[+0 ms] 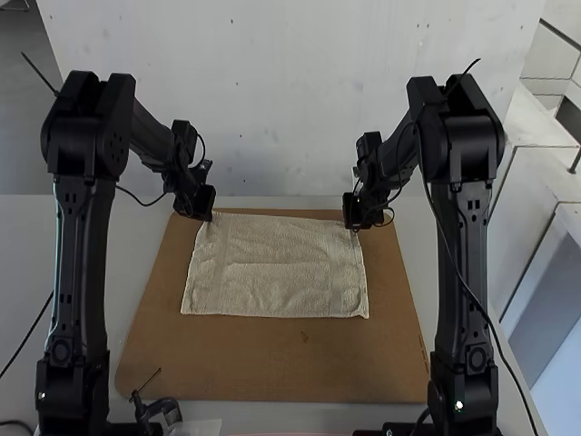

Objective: Fold the towel.

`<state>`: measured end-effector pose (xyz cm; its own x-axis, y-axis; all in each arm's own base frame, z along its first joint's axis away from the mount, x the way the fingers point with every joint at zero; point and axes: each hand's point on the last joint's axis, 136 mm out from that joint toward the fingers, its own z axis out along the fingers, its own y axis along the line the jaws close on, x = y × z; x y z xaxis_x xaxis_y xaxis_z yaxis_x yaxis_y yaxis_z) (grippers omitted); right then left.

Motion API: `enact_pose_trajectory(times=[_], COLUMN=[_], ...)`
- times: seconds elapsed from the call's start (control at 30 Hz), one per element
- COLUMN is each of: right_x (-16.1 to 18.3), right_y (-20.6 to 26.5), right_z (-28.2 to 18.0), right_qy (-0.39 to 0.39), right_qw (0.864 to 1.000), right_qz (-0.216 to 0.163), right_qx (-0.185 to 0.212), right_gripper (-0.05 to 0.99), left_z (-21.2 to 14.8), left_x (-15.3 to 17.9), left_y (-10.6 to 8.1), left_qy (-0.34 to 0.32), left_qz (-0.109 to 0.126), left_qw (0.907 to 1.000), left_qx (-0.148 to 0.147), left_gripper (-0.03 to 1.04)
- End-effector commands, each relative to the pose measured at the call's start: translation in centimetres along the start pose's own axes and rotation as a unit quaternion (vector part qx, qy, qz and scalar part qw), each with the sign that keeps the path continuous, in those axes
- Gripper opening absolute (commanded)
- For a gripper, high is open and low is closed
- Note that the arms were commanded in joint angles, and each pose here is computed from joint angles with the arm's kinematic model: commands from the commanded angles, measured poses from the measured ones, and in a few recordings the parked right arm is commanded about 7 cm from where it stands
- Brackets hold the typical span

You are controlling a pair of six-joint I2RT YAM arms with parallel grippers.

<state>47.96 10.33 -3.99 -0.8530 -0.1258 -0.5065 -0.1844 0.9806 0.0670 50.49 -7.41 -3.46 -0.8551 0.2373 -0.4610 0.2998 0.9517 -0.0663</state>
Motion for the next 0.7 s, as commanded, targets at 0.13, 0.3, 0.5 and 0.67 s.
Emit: enact_pose_trajectory(times=[0.13,0.3,0.5,0.67], right_x=[1.0,-0.1,-2.5,-3.7], right_y=[0.3,-0.1,-0.2,-0.3], right_z=[0.5,-0.4,-2.8,-4.7], right_qy=[0.006,-0.012,-0.046,-0.065], right_qw=[1.000,1.000,0.999,0.998], right_qz=[0.003,0.009,0.010,0.009], right_qx=[-0.012,-0.011,-0.010,-0.009], right_gripper=[0.02,0.02,0.02,0.02], left_z=[0.2,-0.6,-2.2,-4.1], left_x=[0.3,-0.3,-0.9,-1.5], left_y=[1.3,1.3,1.0,0.5], left_qy=[0.005,-0.005,-0.017,-0.032], left_qz=[-0.007,-0.007,-0.003,0.003], left_qw=[0.9999,0.9999,0.9997,0.9994], left_qx=[-0.013,-0.014,-0.015,-0.016], left_gripper=[0.02,0.02,0.02,0.01])
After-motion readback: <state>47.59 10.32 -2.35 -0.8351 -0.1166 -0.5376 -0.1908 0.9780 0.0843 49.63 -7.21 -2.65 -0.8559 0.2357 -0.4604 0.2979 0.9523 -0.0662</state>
